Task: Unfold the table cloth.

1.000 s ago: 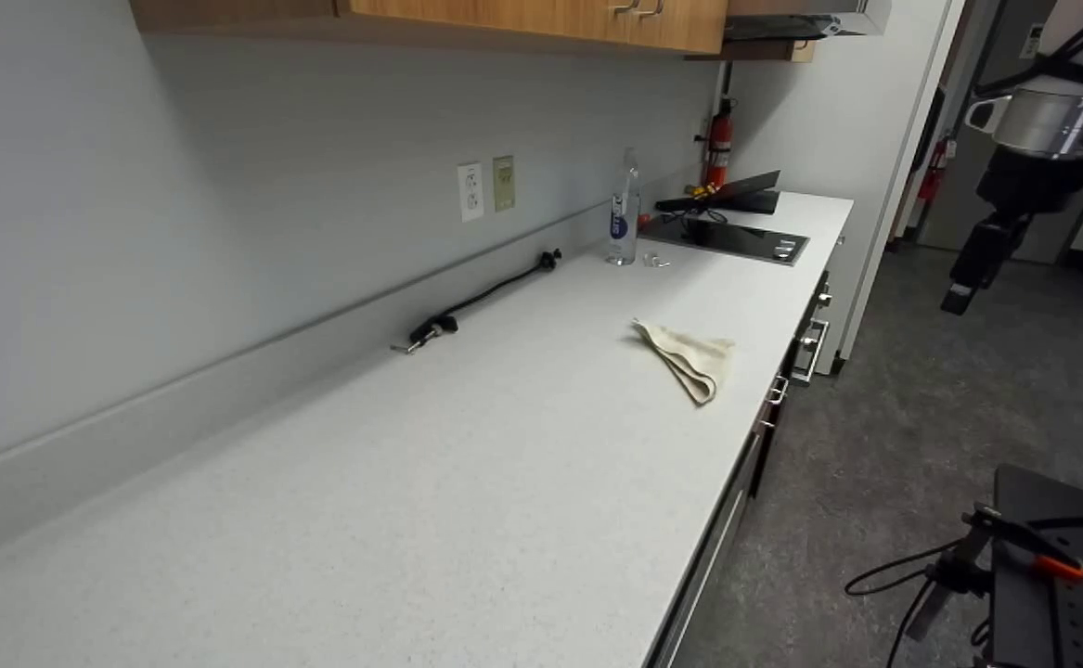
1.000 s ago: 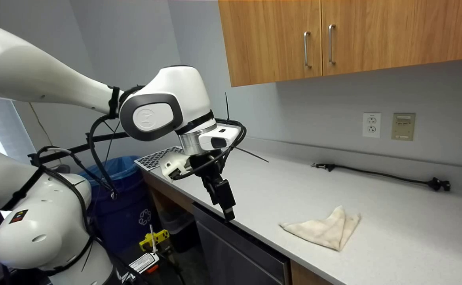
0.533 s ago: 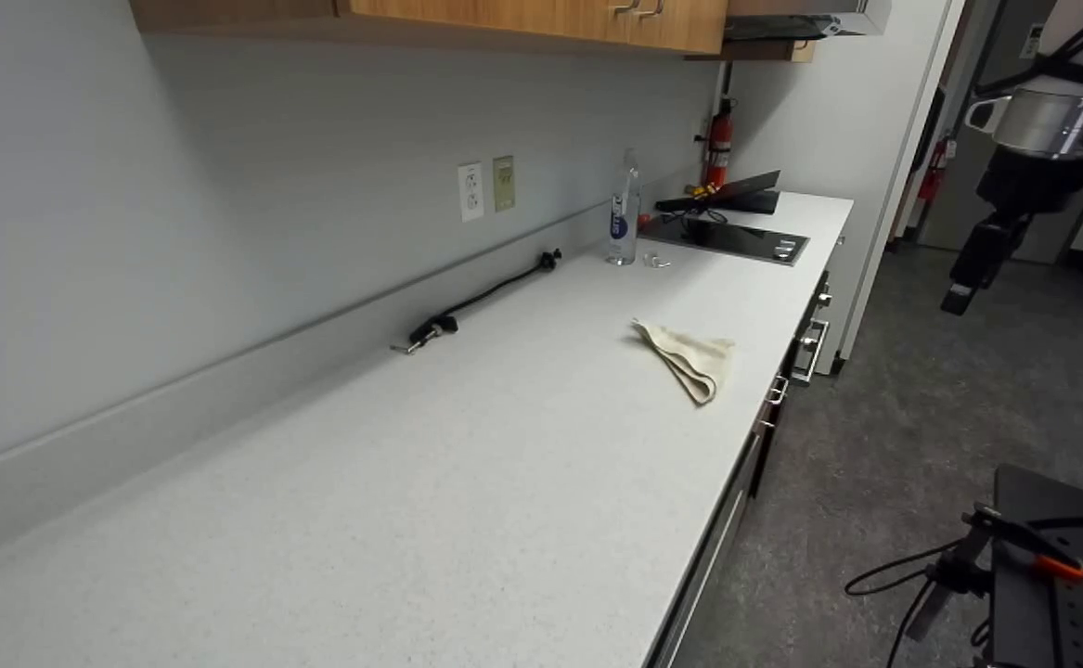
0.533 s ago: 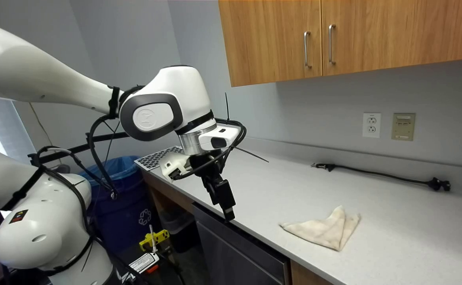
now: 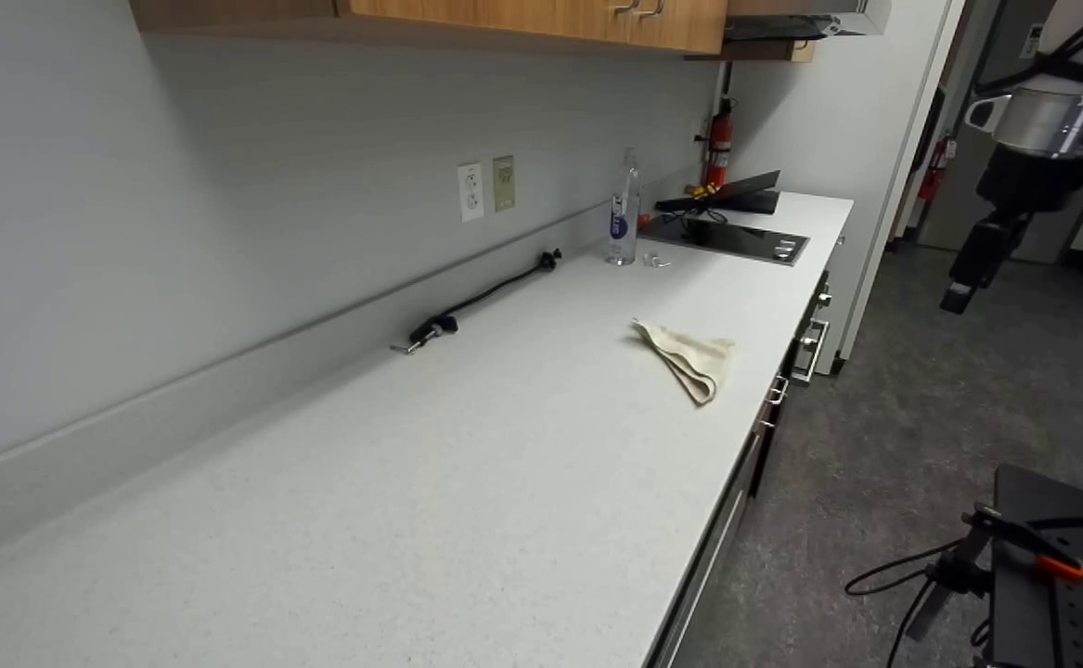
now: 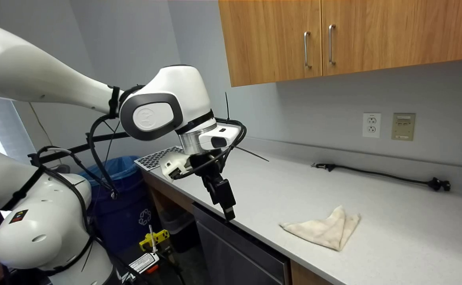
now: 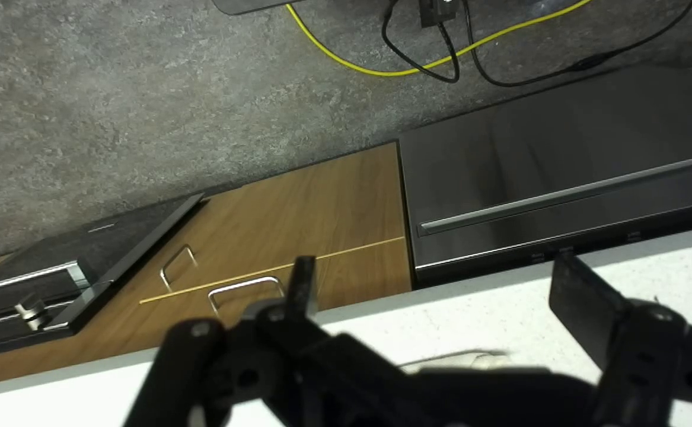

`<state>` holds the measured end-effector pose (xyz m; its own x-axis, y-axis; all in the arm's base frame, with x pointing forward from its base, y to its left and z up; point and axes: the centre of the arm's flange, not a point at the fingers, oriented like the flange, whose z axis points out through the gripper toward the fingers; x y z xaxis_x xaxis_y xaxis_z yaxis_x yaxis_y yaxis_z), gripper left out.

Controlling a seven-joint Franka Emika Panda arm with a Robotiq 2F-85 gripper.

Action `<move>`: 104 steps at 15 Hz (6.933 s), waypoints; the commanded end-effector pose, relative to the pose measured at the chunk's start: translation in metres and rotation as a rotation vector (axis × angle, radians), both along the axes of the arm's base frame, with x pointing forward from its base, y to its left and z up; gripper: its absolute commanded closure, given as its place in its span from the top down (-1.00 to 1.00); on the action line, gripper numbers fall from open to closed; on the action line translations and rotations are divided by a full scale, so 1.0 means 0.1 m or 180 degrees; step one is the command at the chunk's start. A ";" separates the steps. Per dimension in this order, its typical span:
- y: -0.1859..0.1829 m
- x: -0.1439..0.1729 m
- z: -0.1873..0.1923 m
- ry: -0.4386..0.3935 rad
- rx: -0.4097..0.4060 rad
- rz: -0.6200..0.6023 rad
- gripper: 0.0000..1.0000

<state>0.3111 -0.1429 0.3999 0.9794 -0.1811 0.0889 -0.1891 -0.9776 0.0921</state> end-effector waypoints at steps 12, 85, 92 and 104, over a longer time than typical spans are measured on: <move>0.17 0.97 -0.13 -0.0302 -0.0101 0.0235 1.00; -0.22 3.29 -2.17 0.0152 -0.1641 -0.0223 -0.98; 0.28 3.22 -1.85 0.0175 -0.1972 0.0222 -0.99; 1.56 2.78 -0.94 0.0218 -0.2175 0.1487 -0.99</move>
<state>0.6179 0.0016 0.2790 0.9703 0.2417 0.0005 0.1668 -0.6709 0.7225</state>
